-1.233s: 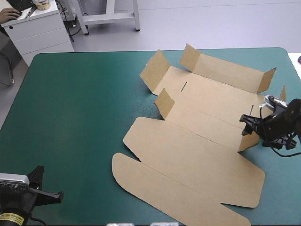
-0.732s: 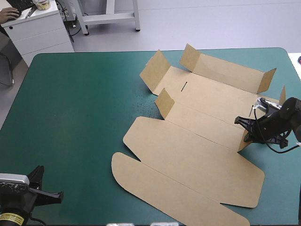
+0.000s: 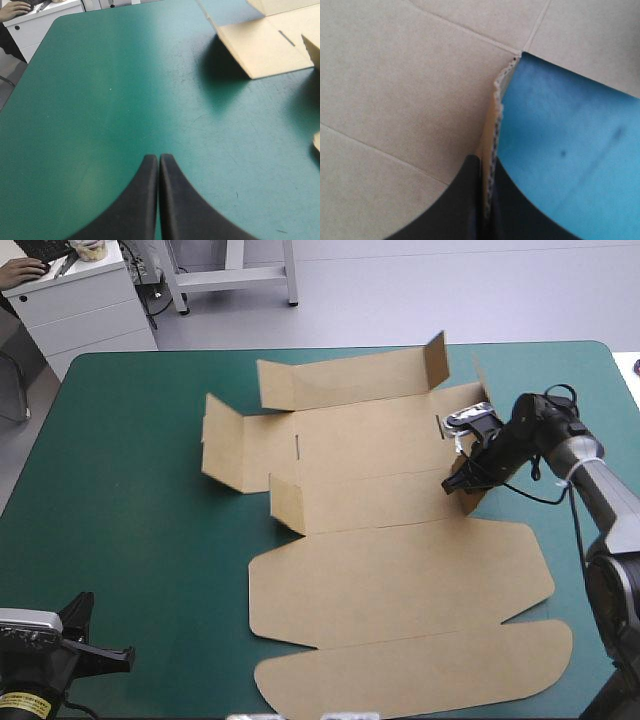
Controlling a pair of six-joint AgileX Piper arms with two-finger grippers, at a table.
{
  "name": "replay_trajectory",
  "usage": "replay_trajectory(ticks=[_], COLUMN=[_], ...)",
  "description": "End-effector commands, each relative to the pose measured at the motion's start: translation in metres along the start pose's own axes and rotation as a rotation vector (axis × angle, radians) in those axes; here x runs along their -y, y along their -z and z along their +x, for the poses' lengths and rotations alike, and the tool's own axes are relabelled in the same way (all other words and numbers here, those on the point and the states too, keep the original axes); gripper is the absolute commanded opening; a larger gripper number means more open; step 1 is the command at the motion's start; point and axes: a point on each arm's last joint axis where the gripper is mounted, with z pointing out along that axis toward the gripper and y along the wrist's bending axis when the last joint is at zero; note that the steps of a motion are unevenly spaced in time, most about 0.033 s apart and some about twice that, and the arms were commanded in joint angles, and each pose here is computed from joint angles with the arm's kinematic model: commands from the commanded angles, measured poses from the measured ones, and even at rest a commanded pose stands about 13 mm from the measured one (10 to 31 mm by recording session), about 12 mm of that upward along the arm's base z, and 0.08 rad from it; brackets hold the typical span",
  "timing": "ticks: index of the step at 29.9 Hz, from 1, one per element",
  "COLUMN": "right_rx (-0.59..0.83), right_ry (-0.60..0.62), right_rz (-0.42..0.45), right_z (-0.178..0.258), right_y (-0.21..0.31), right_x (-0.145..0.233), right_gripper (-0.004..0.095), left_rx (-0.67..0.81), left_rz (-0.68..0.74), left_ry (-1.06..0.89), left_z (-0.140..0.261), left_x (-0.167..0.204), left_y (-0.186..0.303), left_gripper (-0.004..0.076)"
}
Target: Fold the box
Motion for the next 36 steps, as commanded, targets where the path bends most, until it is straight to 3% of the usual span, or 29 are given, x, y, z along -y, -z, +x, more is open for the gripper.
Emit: replay_trajectory(ticks=[1, 9, 16, 21, 28, 32, 36], right_rx=[0.07, 0.114, 0.128, 0.162, 0.279, 0.322, 0.313], right_ry=[0.215, 0.629, 1.024, 1.142, 1.215, 1.209, 1.178], right_rz=[0.036, 0.024, 0.005, 0.006, -0.046, -0.032, -0.03], right_z=[-0.037, -0.089, -0.104, -0.109, -0.114, -0.118, -0.118], right_y=[0.021, 0.011, 0.001, 0.0, 0.001, 0.002, 0.002], right_x=[-0.015, -0.049, -0.087, -0.105, -0.119, -0.12, -0.119], right_gripper=[-0.0019, -0.0019, -0.0019, -0.002, -0.0013, 0.0136, 0.0495], left_rx=[0.074, 0.074, 0.076, 0.076, 0.076, 0.076, 0.076], left_rz=[0.005, 0.005, 0.005, 0.005, 0.005, 0.005, 0.005], left_ry=[0.008, 0.008, 0.008, 0.008, 0.008, 0.008, 0.008], left_z=[-0.012, -0.012, -0.012, -0.012, -0.012, -0.012, -0.012], left_x=[0.0, 0.0, 0.0, 0.0, 0.0, 0.0, 0.0], left_y=[0.002, 0.002, 0.002, 0.002, 0.002, 0.002, 0.002], left_gripper=[-0.001, -0.001, -0.001, -0.001, -0.001, -0.001, -0.001])
